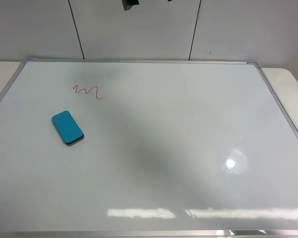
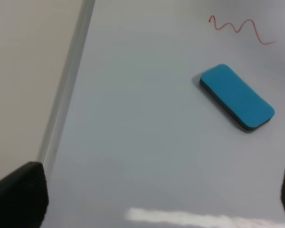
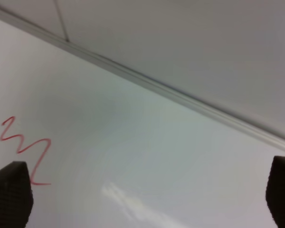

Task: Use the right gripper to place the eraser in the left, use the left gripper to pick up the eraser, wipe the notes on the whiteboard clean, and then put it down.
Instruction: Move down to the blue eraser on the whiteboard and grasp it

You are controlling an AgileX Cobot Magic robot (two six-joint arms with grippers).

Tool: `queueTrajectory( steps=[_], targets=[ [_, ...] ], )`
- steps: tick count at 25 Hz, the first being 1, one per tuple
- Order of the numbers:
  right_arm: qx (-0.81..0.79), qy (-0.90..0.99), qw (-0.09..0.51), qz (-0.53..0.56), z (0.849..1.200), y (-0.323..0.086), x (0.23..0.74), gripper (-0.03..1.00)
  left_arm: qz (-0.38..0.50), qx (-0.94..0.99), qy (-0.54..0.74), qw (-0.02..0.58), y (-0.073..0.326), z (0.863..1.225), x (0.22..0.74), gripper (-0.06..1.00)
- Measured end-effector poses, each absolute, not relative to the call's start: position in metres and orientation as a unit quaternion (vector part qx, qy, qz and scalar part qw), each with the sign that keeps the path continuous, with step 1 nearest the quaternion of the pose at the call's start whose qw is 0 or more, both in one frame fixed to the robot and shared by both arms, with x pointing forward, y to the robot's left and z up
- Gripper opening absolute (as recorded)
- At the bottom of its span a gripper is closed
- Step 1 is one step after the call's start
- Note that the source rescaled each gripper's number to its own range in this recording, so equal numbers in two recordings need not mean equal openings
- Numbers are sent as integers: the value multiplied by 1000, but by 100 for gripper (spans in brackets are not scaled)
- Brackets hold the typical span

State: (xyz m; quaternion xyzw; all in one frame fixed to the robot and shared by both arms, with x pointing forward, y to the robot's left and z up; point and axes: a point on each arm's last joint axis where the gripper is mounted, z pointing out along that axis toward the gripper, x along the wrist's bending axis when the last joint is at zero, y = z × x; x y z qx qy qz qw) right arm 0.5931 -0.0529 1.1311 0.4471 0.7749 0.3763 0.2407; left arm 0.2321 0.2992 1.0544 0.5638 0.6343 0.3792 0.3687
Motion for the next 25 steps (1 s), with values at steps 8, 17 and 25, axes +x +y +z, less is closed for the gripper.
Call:
queueTrajectory(
  steps=[8, 17, 25],
  targets=[
    [509, 710, 290, 391, 1149, -164, 553, 100, 379, 564, 634, 369, 299, 1054, 232, 100],
    [617, 591, 371, 363, 1150, -290, 472, 100, 379, 564, 634, 369, 299, 1054, 232, 100],
    [616, 540, 430, 380, 1142, -312, 374, 100, 379, 564, 634, 369, 299, 1054, 232, 100]
  ],
)
